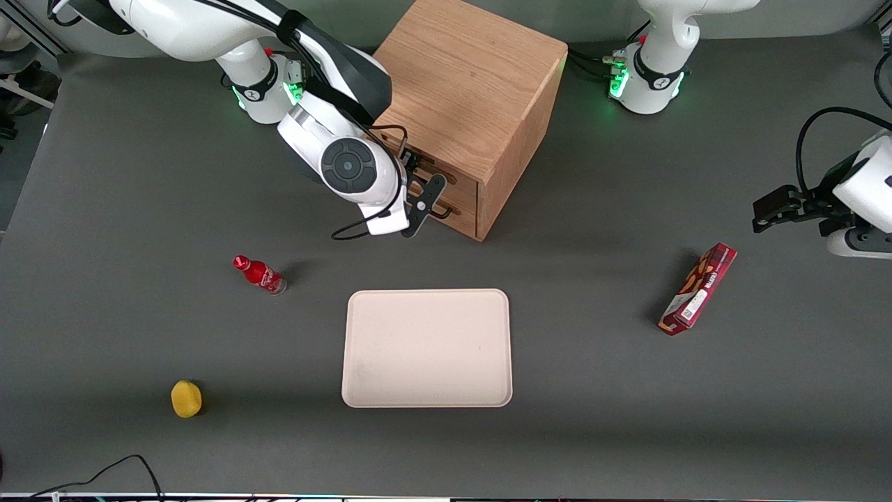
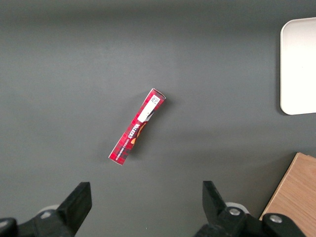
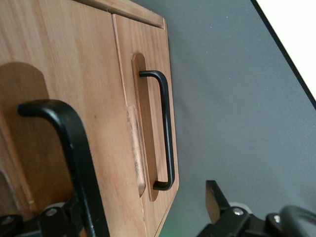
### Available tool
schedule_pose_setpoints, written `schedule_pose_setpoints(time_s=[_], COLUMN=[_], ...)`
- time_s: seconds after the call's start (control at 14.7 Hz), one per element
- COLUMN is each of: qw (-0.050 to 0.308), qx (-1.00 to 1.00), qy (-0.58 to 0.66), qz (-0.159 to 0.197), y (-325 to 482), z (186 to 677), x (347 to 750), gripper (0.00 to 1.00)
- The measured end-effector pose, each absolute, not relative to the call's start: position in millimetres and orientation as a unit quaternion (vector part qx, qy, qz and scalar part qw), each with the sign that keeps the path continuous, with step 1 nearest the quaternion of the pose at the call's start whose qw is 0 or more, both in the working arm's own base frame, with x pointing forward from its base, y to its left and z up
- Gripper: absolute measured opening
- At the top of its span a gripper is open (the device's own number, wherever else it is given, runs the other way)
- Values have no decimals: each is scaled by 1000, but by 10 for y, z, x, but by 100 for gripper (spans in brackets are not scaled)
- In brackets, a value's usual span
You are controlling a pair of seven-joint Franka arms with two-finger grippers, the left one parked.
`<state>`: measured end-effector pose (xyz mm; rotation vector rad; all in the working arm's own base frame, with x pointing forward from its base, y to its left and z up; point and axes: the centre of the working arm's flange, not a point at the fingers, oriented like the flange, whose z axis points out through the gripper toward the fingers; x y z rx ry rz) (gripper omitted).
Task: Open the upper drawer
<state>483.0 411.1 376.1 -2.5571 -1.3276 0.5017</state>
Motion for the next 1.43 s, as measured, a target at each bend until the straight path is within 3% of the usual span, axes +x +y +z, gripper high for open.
schedule_pose_setpoints(time_s=[1.43], qw=[91], qx=[-880], qy=[-445], qz=[141], y=[3967], z=[3709], x=[5230], gripper=[99])
